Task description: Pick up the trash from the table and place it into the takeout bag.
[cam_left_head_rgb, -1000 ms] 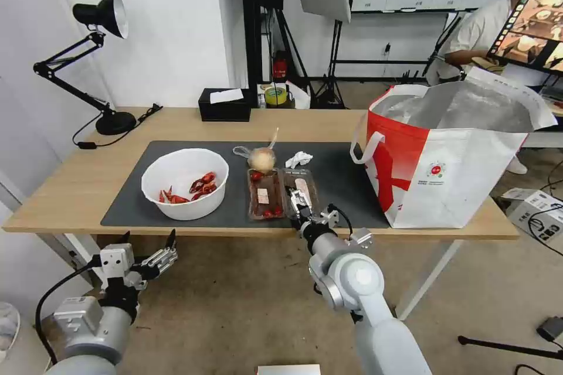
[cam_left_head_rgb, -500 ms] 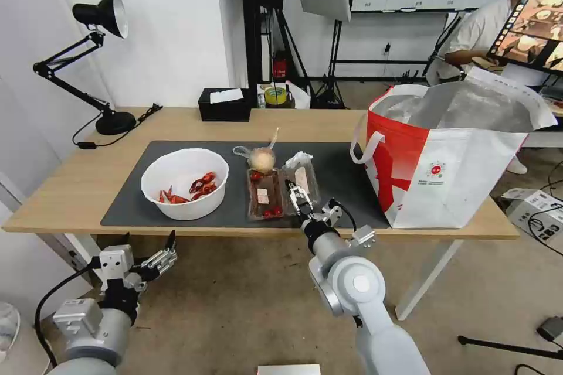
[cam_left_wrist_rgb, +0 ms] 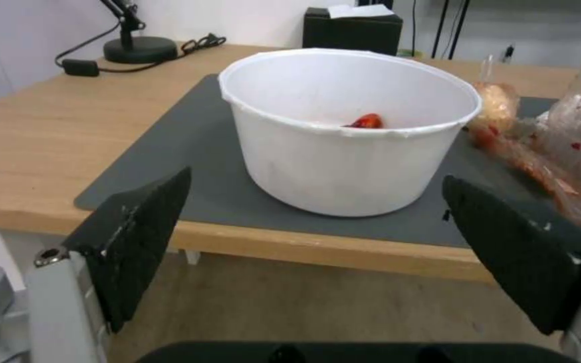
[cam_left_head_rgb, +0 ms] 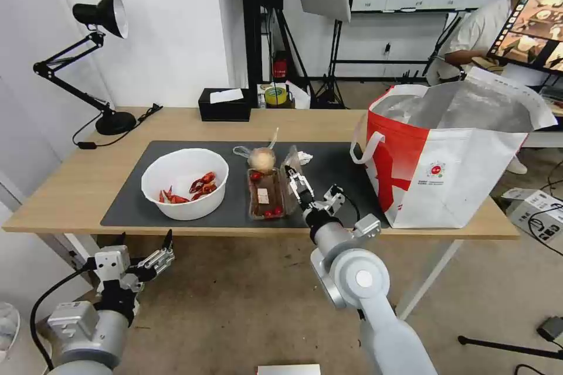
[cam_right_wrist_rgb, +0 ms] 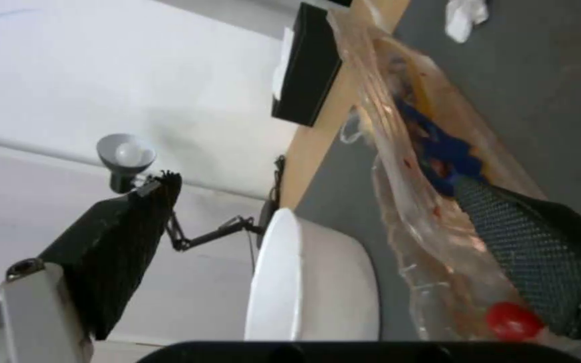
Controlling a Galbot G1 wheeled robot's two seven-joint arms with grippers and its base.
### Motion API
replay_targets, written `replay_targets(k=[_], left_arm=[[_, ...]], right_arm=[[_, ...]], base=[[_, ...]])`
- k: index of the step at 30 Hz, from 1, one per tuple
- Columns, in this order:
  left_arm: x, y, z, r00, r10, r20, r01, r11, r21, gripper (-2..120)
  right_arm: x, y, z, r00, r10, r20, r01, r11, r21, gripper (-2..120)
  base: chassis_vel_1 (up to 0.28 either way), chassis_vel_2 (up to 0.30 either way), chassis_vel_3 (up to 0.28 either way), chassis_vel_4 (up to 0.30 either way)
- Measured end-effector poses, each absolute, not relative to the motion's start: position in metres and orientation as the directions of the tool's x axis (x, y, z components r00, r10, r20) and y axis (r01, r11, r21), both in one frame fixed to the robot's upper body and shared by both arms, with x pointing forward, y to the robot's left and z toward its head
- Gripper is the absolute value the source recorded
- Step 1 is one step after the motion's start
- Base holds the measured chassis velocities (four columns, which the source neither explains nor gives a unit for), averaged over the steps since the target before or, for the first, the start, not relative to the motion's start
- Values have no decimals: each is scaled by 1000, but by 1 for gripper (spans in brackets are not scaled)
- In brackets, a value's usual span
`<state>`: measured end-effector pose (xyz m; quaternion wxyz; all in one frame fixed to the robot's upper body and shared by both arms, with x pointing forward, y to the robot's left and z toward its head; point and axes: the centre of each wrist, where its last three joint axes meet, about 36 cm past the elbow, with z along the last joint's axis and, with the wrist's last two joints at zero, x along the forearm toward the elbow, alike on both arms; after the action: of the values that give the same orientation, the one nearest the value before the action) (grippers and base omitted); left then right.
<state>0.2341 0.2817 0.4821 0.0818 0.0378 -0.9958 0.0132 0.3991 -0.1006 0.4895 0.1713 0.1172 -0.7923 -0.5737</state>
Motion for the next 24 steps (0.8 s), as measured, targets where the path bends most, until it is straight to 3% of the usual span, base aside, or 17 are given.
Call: replay_targets(k=[14,24], left_arm=[[232,281,484,-984,-85,158,-89,996,-21,100],[233,283,486,-985,-85,151,-88,996,-14,100]], right_arm=[[425,-59,495,-803,-549,232,66,305,950,100],[428,-62,496,-792,-559,244,56,332,942,100]], base=[[0,0,0,0],[0,0,0,0]])
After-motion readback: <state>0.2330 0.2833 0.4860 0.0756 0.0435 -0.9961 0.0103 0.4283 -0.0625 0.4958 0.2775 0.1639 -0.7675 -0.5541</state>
